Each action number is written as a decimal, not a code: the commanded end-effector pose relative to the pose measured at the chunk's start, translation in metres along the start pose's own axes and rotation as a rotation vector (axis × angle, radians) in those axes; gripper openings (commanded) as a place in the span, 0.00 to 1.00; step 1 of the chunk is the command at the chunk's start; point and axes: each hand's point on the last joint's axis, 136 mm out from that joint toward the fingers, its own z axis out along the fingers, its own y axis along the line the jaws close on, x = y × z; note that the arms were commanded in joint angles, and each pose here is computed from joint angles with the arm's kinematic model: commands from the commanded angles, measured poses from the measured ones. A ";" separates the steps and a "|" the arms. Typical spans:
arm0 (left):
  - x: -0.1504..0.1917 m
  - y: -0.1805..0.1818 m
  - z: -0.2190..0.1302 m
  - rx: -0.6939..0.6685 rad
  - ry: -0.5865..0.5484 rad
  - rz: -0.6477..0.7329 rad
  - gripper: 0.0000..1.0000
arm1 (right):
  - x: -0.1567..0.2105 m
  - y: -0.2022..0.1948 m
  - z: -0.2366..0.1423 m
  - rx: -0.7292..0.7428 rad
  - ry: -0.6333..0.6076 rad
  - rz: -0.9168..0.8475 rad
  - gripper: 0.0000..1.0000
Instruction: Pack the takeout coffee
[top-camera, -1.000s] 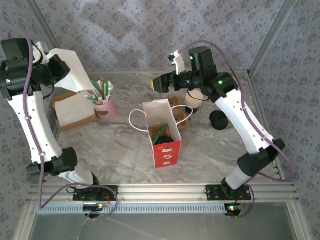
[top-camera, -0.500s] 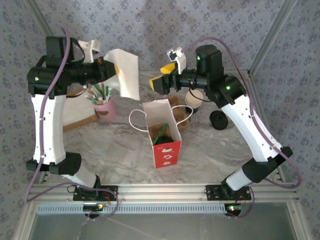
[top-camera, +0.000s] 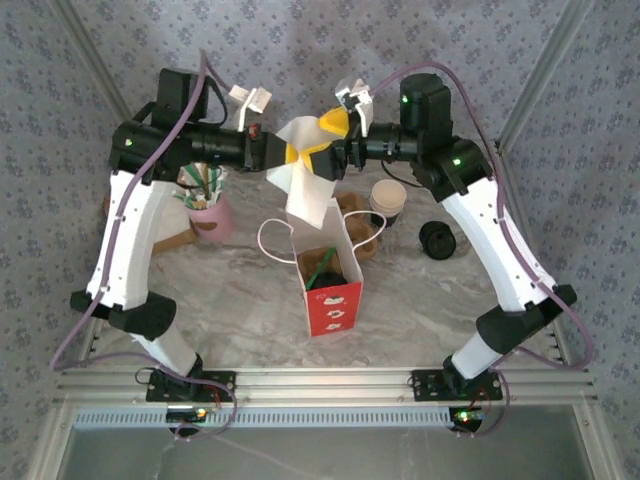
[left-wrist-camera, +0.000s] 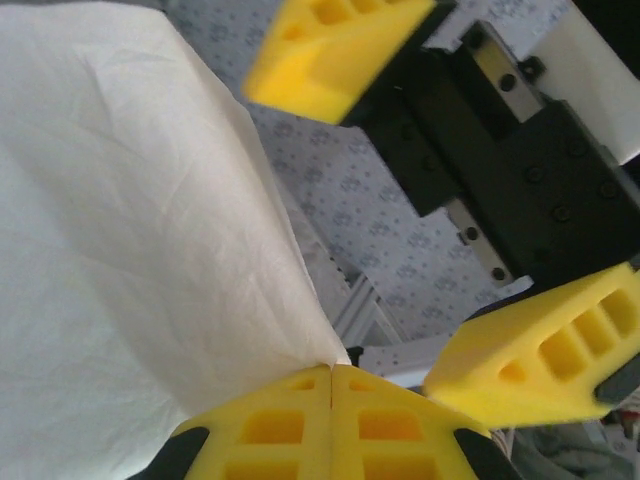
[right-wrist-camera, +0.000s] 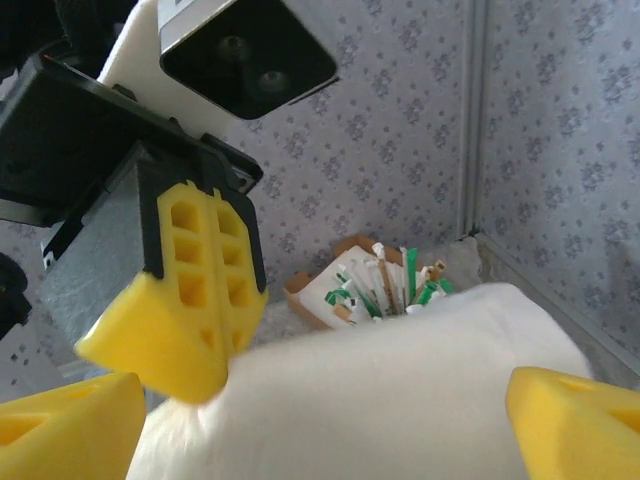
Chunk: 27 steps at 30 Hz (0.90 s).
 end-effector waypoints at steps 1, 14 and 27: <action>-0.003 -0.031 -0.001 0.117 0.002 0.093 0.00 | 0.002 0.015 0.006 -0.095 0.017 -0.043 0.98; -0.008 -0.041 0.003 0.192 0.007 0.105 0.00 | 0.038 0.033 0.012 -0.192 0.065 -0.025 0.94; -0.012 -0.038 0.006 0.192 -0.006 0.088 0.00 | 0.036 0.049 -0.003 -0.270 0.031 -0.005 0.75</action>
